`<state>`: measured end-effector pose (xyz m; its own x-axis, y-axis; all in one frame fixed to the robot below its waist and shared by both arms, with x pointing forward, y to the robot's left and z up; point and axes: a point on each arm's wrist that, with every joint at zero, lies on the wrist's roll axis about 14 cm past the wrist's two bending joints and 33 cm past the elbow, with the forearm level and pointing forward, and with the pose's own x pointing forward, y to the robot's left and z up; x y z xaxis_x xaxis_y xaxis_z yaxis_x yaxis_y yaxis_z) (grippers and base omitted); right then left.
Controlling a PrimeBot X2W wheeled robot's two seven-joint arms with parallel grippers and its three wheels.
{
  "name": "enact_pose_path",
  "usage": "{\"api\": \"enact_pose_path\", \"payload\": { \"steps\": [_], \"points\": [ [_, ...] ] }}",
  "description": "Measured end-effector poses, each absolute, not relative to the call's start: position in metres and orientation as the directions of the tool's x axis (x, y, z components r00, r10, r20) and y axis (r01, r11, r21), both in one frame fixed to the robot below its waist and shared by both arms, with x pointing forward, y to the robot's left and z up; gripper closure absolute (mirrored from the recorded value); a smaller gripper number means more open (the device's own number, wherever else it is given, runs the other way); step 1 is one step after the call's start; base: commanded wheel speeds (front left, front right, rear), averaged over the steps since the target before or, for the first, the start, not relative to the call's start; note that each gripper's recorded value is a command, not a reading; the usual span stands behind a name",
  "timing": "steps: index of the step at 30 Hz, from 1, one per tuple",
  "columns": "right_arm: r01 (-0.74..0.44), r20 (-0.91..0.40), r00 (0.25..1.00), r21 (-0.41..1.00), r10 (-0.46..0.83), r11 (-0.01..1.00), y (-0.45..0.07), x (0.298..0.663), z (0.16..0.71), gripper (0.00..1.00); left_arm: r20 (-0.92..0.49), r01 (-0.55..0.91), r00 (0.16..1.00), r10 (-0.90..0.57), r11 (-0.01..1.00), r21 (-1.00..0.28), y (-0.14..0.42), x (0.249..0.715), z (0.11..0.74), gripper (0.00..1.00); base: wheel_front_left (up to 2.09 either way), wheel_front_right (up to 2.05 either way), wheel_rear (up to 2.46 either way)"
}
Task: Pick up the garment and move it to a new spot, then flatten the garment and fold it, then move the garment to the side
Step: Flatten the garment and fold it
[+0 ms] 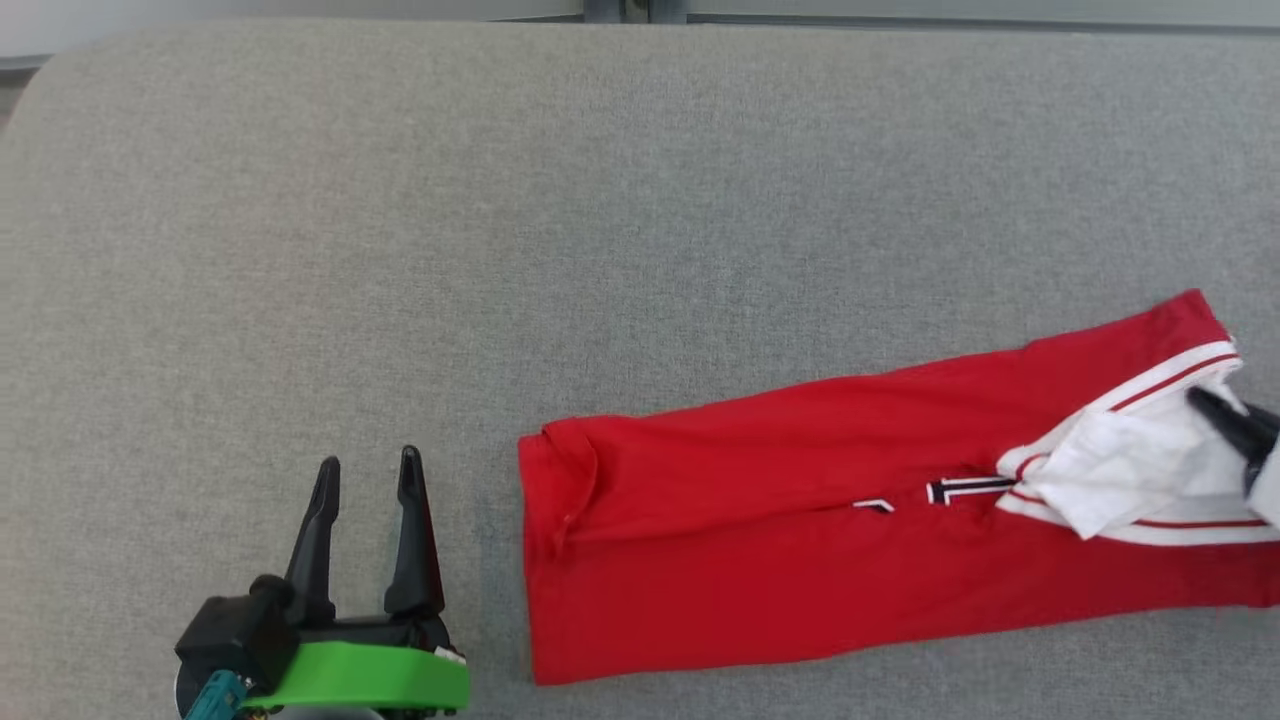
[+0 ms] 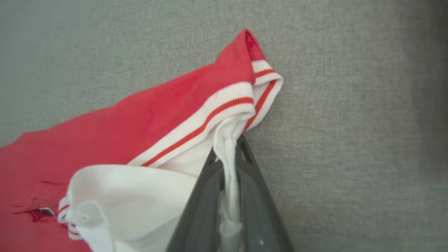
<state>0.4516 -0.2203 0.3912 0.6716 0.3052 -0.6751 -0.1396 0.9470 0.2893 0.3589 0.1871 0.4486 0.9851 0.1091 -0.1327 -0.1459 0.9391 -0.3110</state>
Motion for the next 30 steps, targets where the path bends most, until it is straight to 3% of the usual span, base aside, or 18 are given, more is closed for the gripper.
{"api": "enact_pose_path", "payload": {
  "steps": [7, 11, 17, 19, 23, 30],
  "points": [
    [-0.065, -0.565, 0.806, 0.212, 0.177, 0.975, -0.296, 0.467, 0.494, 1.0, -0.127, -0.162, 0.984, 0.125, 0.926, -0.342, 0.19, 0.326, 0.451, 0.0, 0.0, 0.0, 0.0],
    [-0.188, -0.511, 0.819, 0.189, 0.26, 0.964, -0.268, 0.462, 0.539, 1.0, -0.101, -0.15, 0.987, 0.122, 0.922, -0.357, 0.188, 0.315, 0.458, 0.0, 0.0, 0.0, 0.0],
    [-0.456, -0.503, 0.69, 0.257, 0.521, 0.852, -0.156, 0.44, 0.535, 1.0, -0.107, -0.116, 0.991, 0.081, 0.919, -0.378, 0.175, 0.315, 0.456, 0.0, 0.0, 0.0, 0.0],
    [-0.518, -0.518, 0.612, 0.308, 0.598, 0.798, -0.114, 0.429, 0.515, 1.0, -0.105, -0.109, 0.992, 0.074, 0.92, -0.377, 0.174, 0.321, 0.456, 0.0, 0.0, 0.0, 0.0],
    [-0.566, -0.527, 0.494, 0.409, 0.692, 0.716, -0.048, 0.405, 0.478, 1.0, -0.098, -0.094, 0.993, 0.062, 0.922, -0.376, 0.171, 0.328, 0.457, 0.0, 0.0, 0.0, 0.0],
    [-0.524, -0.499, 0.49, 0.487, 0.715, 0.699, -0.006, 0.392, 0.447, 1.0, -0.12, -0.139, 0.988, 0.101, 0.92, -0.366, 0.182, 0.323, 0.451, 0.0, 0.0, 0.0, 0.0]
  ]
}}
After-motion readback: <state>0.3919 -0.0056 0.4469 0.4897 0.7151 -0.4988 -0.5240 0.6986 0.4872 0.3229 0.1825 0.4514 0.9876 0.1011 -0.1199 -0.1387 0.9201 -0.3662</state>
